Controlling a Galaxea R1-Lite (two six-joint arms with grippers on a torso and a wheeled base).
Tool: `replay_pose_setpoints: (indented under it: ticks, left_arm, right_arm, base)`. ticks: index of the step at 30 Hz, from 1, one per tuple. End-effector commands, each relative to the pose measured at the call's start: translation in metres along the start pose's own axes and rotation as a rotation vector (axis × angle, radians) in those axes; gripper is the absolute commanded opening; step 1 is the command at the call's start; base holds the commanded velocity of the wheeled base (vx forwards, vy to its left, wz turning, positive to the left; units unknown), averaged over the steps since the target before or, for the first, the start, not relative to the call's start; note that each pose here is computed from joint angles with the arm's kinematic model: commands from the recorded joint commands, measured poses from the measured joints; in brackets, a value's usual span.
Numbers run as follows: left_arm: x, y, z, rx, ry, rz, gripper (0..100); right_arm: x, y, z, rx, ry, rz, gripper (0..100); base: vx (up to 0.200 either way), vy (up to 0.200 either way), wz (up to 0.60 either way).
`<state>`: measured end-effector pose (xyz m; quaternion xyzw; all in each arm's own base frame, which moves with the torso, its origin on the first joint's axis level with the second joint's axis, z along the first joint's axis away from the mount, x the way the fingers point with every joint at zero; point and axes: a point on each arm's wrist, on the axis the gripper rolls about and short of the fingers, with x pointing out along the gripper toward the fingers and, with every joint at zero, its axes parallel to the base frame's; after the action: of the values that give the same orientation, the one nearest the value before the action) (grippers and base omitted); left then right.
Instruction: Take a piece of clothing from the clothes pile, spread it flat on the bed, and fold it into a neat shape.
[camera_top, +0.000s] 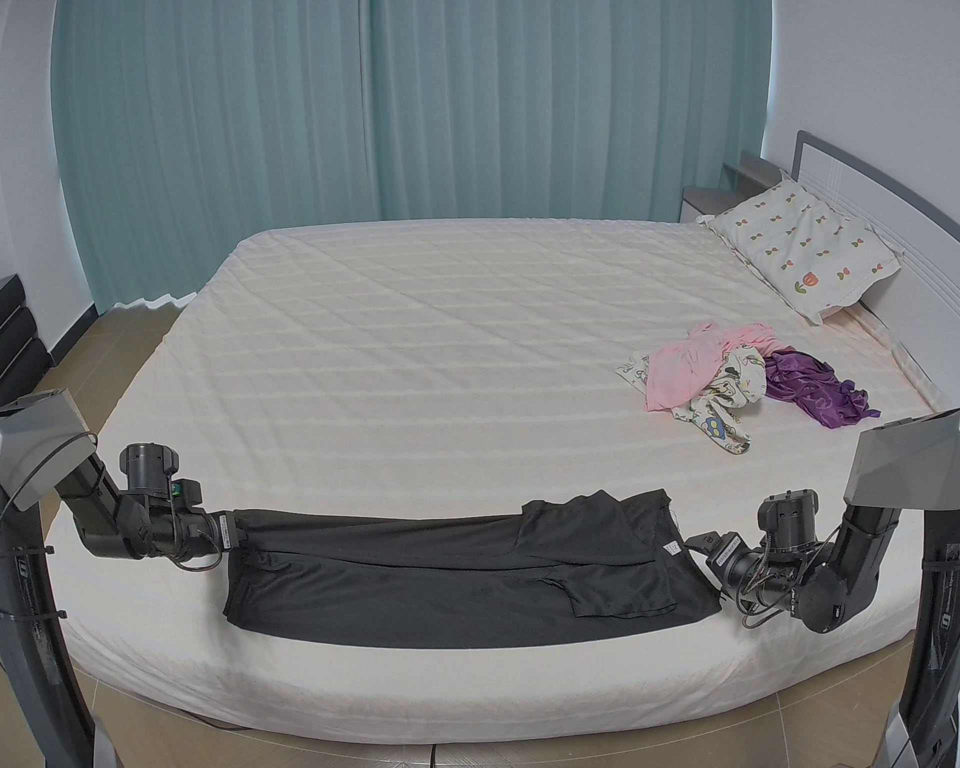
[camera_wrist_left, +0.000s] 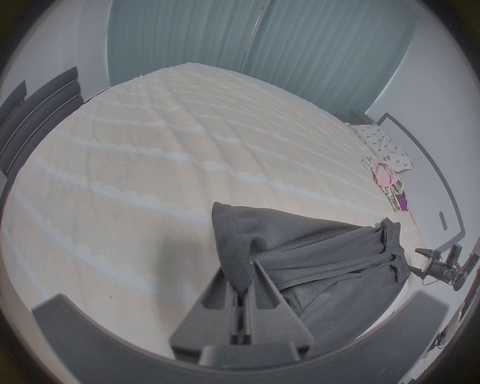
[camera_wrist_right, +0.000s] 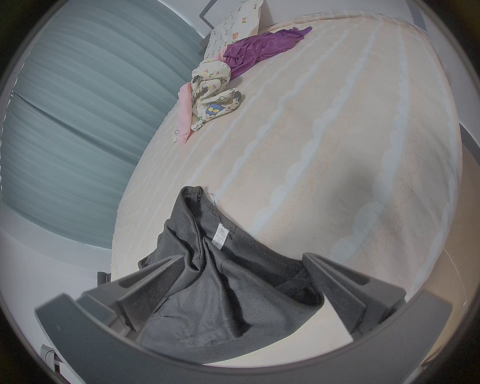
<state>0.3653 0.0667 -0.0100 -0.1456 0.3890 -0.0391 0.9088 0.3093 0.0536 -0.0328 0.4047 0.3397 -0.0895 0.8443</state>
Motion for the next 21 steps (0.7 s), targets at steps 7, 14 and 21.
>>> replay_pose_setpoints:
  ticks: [7, 14, 21]
  left_arm:
    - [-0.003, 0.000, 0.003, -0.007, -0.010, 0.001, 0]
    - [-0.015, -0.032, 0.010, -0.081, -0.032, -0.037, 0]
    - [-0.036, -0.080, 0.006, -0.022, 0.006, -0.045, 0]
  right_arm:
    - [0.000, 0.000, 0.001, 0.002, -0.002, 0.000, 100]
    - [-0.002, 0.001, 0.003, 0.005, -0.010, 0.004, 100]
    - [-0.006, 0.002, 0.009, 0.014, -0.029, 0.015, 100]
  base:
    - [0.000, 0.000, 0.00]
    - [0.000, 0.000, 0.00]
    - [0.000, 0.000, 0.00]
